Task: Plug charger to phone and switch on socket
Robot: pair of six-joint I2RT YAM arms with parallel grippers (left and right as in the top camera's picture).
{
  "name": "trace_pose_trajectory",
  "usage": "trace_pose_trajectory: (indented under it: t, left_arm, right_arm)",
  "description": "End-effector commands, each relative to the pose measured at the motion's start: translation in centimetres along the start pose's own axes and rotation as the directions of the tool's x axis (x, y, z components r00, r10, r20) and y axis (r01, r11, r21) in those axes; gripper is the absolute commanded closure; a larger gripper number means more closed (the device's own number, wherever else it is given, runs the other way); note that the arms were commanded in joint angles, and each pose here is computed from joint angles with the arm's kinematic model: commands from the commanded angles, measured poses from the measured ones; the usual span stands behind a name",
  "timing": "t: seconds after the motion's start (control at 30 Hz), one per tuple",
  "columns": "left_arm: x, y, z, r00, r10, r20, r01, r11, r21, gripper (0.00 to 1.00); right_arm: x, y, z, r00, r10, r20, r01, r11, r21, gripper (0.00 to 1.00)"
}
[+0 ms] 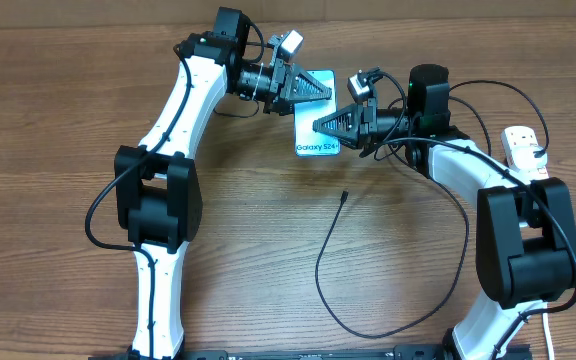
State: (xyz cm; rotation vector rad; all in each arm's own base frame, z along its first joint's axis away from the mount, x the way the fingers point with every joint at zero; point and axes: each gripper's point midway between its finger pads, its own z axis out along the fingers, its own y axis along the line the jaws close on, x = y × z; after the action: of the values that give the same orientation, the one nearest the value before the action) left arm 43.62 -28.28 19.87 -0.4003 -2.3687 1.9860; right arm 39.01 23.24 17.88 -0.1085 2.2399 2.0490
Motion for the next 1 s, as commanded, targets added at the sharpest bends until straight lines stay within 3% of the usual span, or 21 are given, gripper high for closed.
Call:
trace_pose_trajectory:
  t: [0.0, 0.17, 0.5, 0.97]
  left_arm:
    - [0.4, -3.2, 0.8, 0.998, 0.049, -0.033, -0.044, 0.991, 0.125, 0.62]
    - [0.5, -4.5, 0.6, 0.997, 0.065, -0.041, -0.056, 0.978, 0.201, 0.66]
    - [0.5, -4.5, 0.6, 0.997, 0.066, -0.041, -0.057, 0.978, 0.2, 0.8]
    - [0.7, -4.6, 1.1, 0.997, 0.055, -0.053, -0.044, 0.978, 0.202, 0.86]
  right_arm:
    - [-0.7, 0.0, 0.4, 0.997, 0.062, 0.042, -0.063, 0.998, 0.025, 0.96]
    - [-1.1, -0.1, 0.4, 0.996, 0.066, 0.062, -0.068, 0.997, 0.033, 0.96]
    - [-1.0, -0.1, 0.5, 0.994, 0.088, 0.059, -0.09, 0.995, 0.032, 0.96]
    - [-1.3, -0.4, 1.1, 0.99, 0.111, 0.087, -0.115, 0.992, 0.05, 0.97]
